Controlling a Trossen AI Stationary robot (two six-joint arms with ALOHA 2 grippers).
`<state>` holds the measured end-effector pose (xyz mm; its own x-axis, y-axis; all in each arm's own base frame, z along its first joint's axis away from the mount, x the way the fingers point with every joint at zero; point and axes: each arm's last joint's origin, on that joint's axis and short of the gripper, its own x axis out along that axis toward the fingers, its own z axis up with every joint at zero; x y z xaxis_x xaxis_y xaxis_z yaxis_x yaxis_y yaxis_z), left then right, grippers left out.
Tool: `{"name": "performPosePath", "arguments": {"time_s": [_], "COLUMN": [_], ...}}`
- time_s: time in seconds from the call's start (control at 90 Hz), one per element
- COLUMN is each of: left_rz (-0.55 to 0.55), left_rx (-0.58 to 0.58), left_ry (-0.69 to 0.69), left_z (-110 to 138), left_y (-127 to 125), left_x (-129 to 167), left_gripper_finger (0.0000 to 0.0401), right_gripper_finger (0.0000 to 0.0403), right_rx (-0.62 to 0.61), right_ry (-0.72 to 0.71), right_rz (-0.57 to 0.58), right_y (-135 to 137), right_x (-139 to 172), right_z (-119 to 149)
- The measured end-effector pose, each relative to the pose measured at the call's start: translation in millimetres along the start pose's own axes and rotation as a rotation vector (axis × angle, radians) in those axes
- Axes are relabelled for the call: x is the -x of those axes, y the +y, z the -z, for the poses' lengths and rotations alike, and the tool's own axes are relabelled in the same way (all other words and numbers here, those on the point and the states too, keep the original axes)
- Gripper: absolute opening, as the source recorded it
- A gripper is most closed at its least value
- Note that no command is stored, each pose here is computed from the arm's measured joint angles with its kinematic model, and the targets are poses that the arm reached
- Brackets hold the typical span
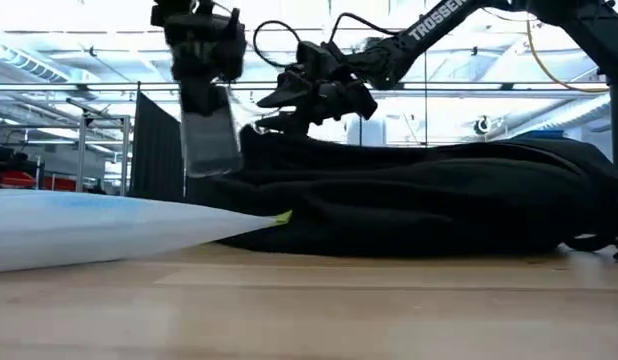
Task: Unpack backpack
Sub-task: Remove the cellphone from the black backpack
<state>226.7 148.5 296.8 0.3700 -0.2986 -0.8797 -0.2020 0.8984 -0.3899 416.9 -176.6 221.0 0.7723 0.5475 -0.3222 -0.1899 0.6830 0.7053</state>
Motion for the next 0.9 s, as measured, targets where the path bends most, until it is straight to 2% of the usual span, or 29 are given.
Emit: {"name": "performPosePath", "arguments": {"time_s": [0.133,0.311,0.444,0.567,0.644,0.756,0.9], "left_rz": [-0.038,-0.051,0.032,0.001,-0.022,-0.073,-0.183], "left_rx": [0.042,0.099,0.148,0.178,0.196,0.203,0.188], "left_ry": [0.117,0.149,0.105,0.024,-0.012,-0.034,-0.01], "left_z": [12,26,38,39,38,40,37], "left_y": [1,31,63,86,95,104,107], "left_x": [2,-14,-36,-37,-37,-33,-29], "left_gripper_finger": [0.0009,0.0009,0.0009,0.0014,0.0042,0.0105,0.0188], "right_gripper_finger": [0.013,0.0131,0.0132,0.0132,0.0132,0.0132,0.0132], "right_rx": [-0.012,-0.073,-0.059,-0.051,-0.046,-0.034,0.037], "right_ry": [0.021,0.074,0.11,0.129,0.15,0.168,0.209], "right_rz": [0.08,0.132,0.161,0.148,0.14,0.137,0.266], "right_y": [-9,-19,-19,-15,-11,-7,6], "right_x": [26,46,45,37,31,24,24], "right_z": [2,12,17,19,21,23,25]}}
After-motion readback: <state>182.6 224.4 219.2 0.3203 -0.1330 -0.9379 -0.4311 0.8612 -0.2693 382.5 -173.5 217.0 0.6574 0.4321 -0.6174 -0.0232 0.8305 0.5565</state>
